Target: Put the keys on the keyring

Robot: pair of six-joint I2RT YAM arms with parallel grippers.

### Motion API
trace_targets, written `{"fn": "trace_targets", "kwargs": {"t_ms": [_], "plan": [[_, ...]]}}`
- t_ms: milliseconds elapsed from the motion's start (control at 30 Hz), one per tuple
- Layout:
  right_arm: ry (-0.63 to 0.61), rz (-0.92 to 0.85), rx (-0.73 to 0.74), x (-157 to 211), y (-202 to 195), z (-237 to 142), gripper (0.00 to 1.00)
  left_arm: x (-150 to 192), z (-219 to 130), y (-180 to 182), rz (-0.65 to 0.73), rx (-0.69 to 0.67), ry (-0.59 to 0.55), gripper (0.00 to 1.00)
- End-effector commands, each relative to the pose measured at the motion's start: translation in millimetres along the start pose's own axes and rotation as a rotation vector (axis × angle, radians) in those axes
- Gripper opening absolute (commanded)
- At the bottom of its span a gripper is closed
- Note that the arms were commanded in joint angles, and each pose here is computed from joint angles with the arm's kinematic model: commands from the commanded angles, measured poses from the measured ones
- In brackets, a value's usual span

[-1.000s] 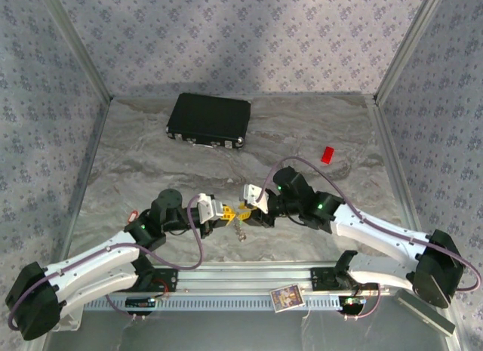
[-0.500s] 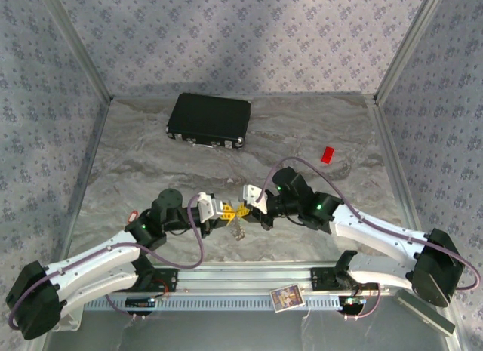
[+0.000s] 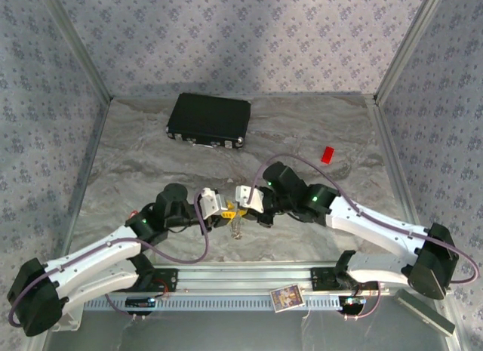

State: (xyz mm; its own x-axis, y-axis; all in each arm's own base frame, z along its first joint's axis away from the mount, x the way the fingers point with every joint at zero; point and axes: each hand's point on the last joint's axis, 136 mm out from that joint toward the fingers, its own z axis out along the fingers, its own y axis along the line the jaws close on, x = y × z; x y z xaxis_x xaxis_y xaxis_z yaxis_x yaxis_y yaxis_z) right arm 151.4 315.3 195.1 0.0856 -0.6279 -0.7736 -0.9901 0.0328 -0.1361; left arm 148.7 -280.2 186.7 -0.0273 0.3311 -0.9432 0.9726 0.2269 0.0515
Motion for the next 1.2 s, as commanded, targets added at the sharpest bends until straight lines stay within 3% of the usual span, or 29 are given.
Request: {"fn": "trace_targets", "kwargs": {"t_ms": [0, 133, 167, 300, 433, 767, 1167], "plan": [[0.025, -0.046, 0.003, -6.3, -1.2, -4.1, 0.0, -12.1, -0.1, -3.3, 0.032, 0.027, -0.012, 0.15], [0.016, -0.051, -0.007, -11.7, -0.1, -4.9, 0.0, -14.4, 0.7, -4.4, 0.038, 0.039, -0.018, 0.0], [0.006, -0.046, -0.007, -12.9, 0.0, -5.2, 0.02, -14.8, 0.7, -5.9, 0.04, 0.046, -0.02, 0.0], [-0.06, -0.001, 0.009, -12.8, -4.6, -10.4, 0.25, -15.6, 0.6, -6.4, 0.04, 0.047, -0.035, 0.0], [-0.133, 0.046, 0.0, -8.3, -7.1, -11.6, 0.28, -18.8, 0.9, -5.8, 0.033, 0.039, -0.084, 0.0], [-0.176, 0.087, -0.017, 0.4, -2.7, -6.5, 0.28, -20.6, 1.4, -9.8, 0.023, 0.057, -0.133, 0.0], [-0.215, 0.079, -0.021, -7.1, -3.9, -5.5, 0.1, -20.8, 1.0, -13.9, 0.023, 0.077, -0.153, 0.0]]}}
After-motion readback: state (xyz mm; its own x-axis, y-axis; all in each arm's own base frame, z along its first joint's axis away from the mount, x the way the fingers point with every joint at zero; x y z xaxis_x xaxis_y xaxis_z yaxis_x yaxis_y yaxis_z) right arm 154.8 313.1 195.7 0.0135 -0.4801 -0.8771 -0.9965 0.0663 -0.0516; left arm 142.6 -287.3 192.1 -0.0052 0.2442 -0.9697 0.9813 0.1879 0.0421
